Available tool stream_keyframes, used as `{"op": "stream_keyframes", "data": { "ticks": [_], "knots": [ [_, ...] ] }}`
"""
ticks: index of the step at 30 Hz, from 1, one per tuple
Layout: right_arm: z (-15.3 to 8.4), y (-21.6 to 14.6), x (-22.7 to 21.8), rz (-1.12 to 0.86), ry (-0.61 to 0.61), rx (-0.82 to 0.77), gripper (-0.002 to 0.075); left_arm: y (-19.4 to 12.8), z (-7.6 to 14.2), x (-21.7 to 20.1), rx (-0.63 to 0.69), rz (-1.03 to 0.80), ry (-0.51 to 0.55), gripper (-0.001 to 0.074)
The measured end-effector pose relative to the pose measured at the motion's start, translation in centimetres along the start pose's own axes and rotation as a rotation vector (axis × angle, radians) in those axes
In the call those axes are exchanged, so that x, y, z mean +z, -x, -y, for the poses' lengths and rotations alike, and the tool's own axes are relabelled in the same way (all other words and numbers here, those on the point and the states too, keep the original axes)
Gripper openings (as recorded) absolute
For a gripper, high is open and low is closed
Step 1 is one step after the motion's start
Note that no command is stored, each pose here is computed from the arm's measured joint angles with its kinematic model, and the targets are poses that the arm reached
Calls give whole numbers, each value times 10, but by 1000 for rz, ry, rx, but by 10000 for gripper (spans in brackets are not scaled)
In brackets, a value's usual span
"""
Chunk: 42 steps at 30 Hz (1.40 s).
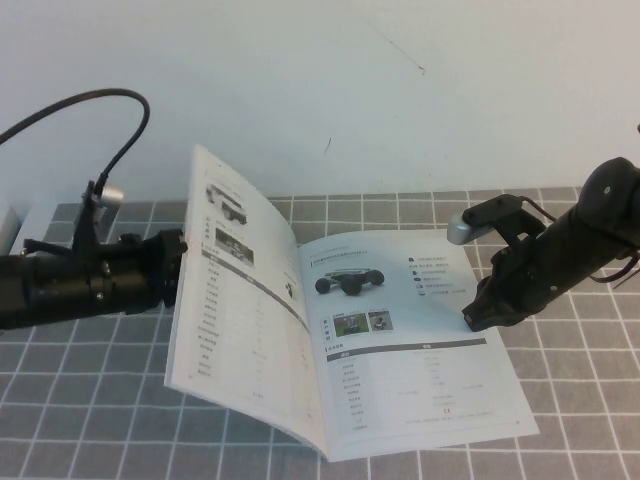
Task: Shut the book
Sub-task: 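Close the open booklet and leave it lying on the table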
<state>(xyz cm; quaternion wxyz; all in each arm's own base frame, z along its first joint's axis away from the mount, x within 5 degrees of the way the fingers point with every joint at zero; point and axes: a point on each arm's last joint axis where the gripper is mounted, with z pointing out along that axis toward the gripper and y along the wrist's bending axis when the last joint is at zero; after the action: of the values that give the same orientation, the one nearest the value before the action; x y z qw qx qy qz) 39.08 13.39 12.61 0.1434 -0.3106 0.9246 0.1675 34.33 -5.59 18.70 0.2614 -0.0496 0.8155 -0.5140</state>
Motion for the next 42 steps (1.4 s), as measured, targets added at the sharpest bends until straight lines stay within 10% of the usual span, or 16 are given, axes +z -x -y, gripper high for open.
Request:
{"op": "stream_keyframes", "data": {
  "ticks": [18, 25, 32, 42],
  "knots": [
    [6, 0, -12, 31, -22, 65, -3, -11, 77, 59, 205, -137, -186, -4],
    [23, 11, -102, 272, -161, 125, -3, -26, 86, 81, 275, -153, -133, -4],
    [-17, 23, -162, 428, -122, 6, -3, -26, 75, 89, 321, -131, -54, -4],
    [-38, 20, -53, 216, 87, -35, -3, -6, 64, 66, 245, -96, -97, -4]
  ]
}}
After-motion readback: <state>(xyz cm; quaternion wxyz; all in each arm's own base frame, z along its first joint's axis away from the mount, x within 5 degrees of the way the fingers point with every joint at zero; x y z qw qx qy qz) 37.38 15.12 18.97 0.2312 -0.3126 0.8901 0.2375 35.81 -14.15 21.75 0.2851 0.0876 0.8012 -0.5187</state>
